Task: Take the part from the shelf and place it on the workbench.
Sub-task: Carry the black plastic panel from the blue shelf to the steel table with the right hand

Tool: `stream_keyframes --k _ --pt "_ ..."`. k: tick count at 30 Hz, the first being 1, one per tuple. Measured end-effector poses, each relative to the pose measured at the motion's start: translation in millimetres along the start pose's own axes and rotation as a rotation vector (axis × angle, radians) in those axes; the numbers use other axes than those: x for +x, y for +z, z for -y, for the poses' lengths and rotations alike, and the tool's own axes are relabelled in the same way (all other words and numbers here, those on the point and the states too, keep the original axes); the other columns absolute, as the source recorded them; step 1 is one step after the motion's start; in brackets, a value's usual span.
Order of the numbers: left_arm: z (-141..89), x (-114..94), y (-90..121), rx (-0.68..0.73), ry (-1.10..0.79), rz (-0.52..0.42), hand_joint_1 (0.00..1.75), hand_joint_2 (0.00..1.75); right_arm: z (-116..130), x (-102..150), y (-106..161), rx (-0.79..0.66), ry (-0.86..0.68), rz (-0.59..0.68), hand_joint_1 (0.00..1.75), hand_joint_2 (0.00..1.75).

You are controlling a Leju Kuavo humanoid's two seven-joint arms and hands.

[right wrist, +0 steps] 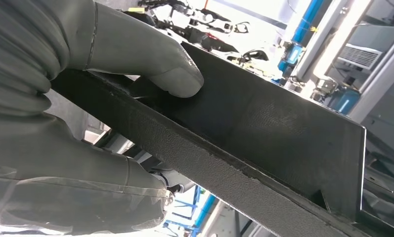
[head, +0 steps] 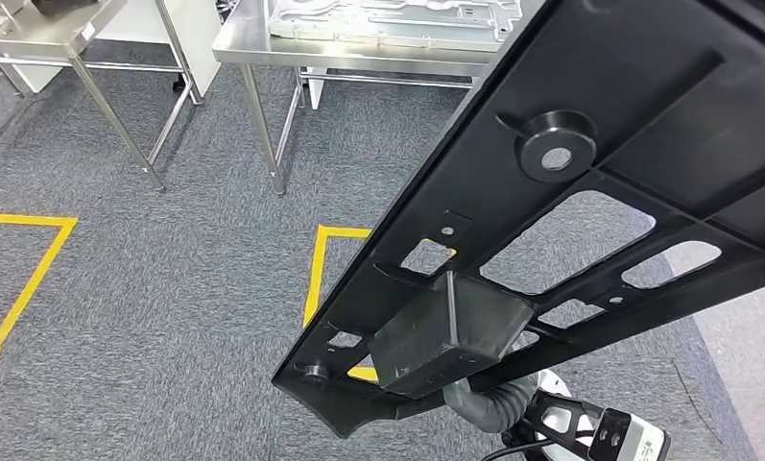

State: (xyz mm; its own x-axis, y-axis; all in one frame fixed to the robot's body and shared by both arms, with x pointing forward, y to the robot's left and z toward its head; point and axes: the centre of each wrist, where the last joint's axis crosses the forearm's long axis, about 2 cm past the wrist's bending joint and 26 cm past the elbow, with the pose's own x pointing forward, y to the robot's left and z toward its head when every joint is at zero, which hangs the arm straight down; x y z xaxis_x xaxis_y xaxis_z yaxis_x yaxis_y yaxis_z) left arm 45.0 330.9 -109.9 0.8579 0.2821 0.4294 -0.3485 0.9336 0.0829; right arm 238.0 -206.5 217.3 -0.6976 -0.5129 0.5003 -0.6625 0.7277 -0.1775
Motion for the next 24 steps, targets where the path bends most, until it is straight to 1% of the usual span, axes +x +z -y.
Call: stream_keyframes --k 24 --pt "-4.3 2.3 -1.0 -0.003 -0.012 0.018 0.0 1.75 1.3 5.0 0.7 -0.012 0.023 0.012 1.75 1.75"
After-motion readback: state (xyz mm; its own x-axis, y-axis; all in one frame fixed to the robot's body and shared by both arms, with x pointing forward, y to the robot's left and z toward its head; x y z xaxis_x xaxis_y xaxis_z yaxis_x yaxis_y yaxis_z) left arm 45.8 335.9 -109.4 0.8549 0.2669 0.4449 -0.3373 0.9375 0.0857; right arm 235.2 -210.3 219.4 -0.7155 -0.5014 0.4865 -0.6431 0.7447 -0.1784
